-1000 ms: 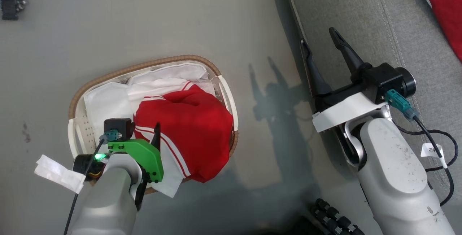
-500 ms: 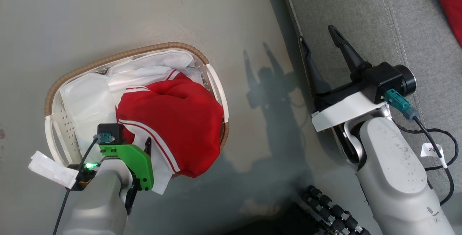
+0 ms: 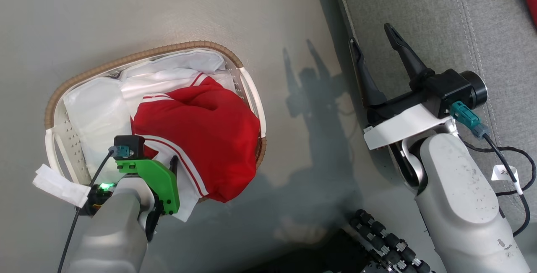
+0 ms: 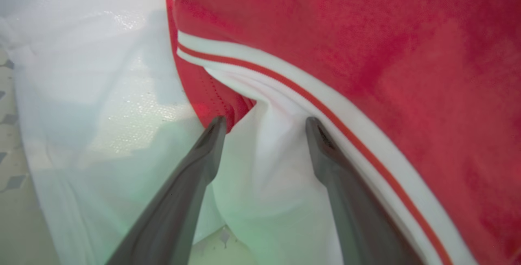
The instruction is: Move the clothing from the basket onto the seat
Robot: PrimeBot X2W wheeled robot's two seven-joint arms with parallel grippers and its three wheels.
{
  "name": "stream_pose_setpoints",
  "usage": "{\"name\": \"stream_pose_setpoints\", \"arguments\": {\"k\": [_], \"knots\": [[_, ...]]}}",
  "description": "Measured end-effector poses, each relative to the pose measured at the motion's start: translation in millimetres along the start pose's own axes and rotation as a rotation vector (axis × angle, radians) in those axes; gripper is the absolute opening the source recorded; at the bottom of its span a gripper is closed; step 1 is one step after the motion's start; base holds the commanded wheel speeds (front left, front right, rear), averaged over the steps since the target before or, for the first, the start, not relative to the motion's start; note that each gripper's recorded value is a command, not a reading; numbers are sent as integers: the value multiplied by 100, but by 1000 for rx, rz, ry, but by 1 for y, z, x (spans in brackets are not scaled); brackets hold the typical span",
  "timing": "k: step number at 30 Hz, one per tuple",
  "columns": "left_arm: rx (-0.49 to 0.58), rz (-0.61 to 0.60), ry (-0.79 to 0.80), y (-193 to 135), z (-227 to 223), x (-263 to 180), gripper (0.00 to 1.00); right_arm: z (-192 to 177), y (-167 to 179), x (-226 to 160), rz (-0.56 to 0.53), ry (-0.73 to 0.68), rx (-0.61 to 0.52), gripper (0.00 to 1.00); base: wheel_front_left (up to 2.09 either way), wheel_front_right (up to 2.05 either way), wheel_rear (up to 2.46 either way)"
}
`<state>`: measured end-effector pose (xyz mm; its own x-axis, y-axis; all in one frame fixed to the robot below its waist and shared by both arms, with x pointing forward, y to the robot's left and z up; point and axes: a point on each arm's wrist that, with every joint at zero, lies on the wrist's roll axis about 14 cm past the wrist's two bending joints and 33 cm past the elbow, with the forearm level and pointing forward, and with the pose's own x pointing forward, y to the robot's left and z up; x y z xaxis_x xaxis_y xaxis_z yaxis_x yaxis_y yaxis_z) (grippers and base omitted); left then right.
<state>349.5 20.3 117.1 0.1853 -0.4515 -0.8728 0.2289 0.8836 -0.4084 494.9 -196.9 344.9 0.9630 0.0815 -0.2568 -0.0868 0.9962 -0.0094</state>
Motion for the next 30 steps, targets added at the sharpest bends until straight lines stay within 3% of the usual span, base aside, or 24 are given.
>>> {"name": "stream_pose_setpoints", "arguments": {"k": [5, 6, 7, 8, 17, 30], "knots": [[-3, -27, 17, -7, -3, 4, 98, -5, 0, 1, 0, 11, -4, 100, 0, 0, 0], [-5, -30, 19, -7, -3, 5, 69, -6, 0, 2, 0, 11, -5, 100, 0, 0, 0], [-2, -35, 23, -8, -4, 5, 30, -6, -1, 2, -1, 12, -5, 100, 0, 0, 0], [-4, -37, 24, -8, -4, 5, 0, -7, 0, 2, 0, 12, -4, 100, 0, 0, 0], [-2, -50, -32, -12, 7, -6, 0, 8, 1, 3, 0, -21, 10, 100, 0, 0, 0], [11, -60, -312, -34, 55, -56, 0, 51, 4, -19, -9, -101, 52, 100, 0, 0, 0]]}}
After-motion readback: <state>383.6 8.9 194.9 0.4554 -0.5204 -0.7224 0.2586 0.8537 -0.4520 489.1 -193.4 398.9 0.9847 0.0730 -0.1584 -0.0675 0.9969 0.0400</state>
